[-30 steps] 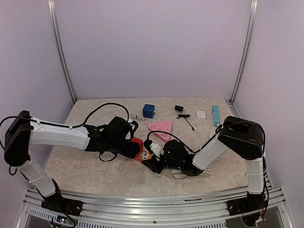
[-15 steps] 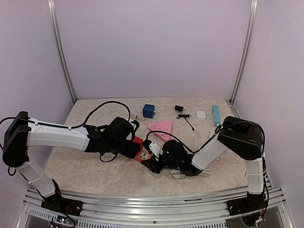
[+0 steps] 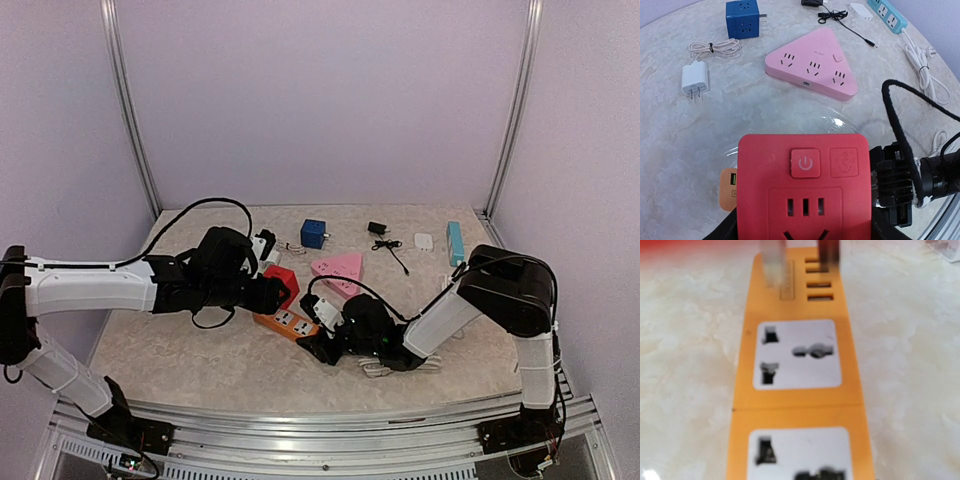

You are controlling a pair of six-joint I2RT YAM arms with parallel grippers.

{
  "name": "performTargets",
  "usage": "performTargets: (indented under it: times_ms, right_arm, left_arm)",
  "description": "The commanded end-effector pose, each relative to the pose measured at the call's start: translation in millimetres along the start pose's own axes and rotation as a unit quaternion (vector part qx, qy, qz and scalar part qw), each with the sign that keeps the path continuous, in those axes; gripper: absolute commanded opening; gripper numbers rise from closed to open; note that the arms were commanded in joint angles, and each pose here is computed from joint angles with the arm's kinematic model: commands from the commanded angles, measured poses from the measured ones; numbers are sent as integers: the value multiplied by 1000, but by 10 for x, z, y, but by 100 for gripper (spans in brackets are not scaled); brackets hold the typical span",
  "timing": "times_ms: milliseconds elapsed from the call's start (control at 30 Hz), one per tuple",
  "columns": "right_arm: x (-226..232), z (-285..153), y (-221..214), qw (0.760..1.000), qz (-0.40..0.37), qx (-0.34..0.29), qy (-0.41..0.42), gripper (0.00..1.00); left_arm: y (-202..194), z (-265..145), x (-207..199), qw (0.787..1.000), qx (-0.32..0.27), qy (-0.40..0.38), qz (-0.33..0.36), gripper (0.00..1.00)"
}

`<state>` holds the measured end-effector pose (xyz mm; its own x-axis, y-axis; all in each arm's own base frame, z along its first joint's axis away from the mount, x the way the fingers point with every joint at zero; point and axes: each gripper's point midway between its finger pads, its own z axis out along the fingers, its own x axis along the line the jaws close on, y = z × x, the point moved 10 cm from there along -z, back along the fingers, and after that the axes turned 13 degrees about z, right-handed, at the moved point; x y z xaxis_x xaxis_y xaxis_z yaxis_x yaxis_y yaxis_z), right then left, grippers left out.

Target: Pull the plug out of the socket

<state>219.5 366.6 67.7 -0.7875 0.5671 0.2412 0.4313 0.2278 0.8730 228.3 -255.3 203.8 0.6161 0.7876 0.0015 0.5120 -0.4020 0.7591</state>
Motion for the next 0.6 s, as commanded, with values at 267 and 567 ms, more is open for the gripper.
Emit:
performTargets:
  times_ms: [267, 567]
  right_arm:
    - [-143, -43, -514, 992, 17, 119, -46, 30]
    - [-54, -137, -157, 997, 15, 74, -31, 63]
  left_arm:
    - [153, -392, 301, 995, -73, -10, -66, 43]
    - [148, -386, 516, 992, -78, -29, -97, 44]
